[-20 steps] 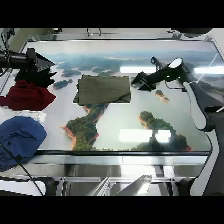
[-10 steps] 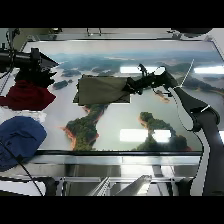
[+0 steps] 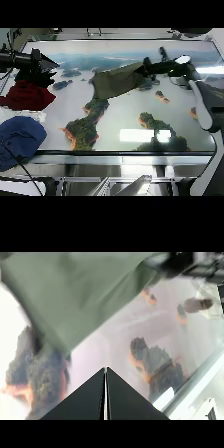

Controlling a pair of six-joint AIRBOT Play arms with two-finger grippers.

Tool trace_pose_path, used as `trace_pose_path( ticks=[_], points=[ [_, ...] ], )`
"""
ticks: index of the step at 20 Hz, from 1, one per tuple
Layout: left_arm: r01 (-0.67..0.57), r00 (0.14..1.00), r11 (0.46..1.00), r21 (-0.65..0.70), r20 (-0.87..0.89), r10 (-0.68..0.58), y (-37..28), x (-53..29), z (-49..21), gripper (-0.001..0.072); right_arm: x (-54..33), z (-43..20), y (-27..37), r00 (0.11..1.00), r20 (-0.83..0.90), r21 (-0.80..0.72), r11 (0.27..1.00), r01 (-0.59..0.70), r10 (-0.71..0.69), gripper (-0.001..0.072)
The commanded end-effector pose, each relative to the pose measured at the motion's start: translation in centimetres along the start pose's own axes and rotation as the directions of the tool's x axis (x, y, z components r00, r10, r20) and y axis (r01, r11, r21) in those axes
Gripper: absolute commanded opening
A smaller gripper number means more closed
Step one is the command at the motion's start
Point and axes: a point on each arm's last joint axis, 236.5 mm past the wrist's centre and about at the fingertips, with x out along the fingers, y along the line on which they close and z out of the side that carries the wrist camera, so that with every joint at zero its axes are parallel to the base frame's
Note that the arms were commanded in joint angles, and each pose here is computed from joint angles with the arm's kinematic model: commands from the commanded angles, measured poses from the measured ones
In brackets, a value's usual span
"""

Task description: Fold the shirts.

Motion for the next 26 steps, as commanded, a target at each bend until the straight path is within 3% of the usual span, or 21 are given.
trace_pose_path(
  ticks=[1,6,10,15,18,21,26],
  points=[
    [0.010,1.000,1.000,-0.004,-0.022,-0.010,-0.2,0.0,-0.5,0.0016,-9.2,5.3,-3.0,0.989,0.144,0.094,0.995,0.023,-0.036,0.0015],
    [0.008,1.000,1.000,-0.004,-0.019,-0.009,-0.2,0.0,-0.5,0.0016,-22.2,5.9,-10.8,0.892,0.363,0.291,0.942,0.165,-0.268,0.0013],
    [0.009,1.000,1.000,-0.004,-0.020,-0.009,-0.2,0.0,-0.5,0.0016,-34.0,-1.8,-20.1,0.647,0.561,0.580,0.803,0.137,-0.516,0.0013],
    [0.016,0.999,1.000,0.004,-0.031,-0.016,-0.7,0.5,-0.7,0.0016,-41.7,-16.5,-27.6,0.380,0.566,0.788,0.616,0.012,-0.732,0.0013],
    [0.039,0.997,0.999,0.025,-0.070,-0.037,-2.1,1.9,-1.4,0.0016,-44.1,-20.7,-27.6,0.225,0.599,0.796,0.601,-0.066,-0.769,0.0013],
    [0.066,0.991,0.997,0.046,-0.115,-0.060,-3.7,3.2,-2.3,0.0016,-44.9,-20.5,-25.8,0.192,0.643,0.749,0.661,0.045,-0.742,0.0016],
    [0.093,0.985,0.993,0.069,-0.155,-0.081,-5.4,4.7,-3.2,0.0016,-42.9,-21.0,-26.6,0.274,0.609,0.753,0.651,0.096,-0.745,0.0016]
  ],
)
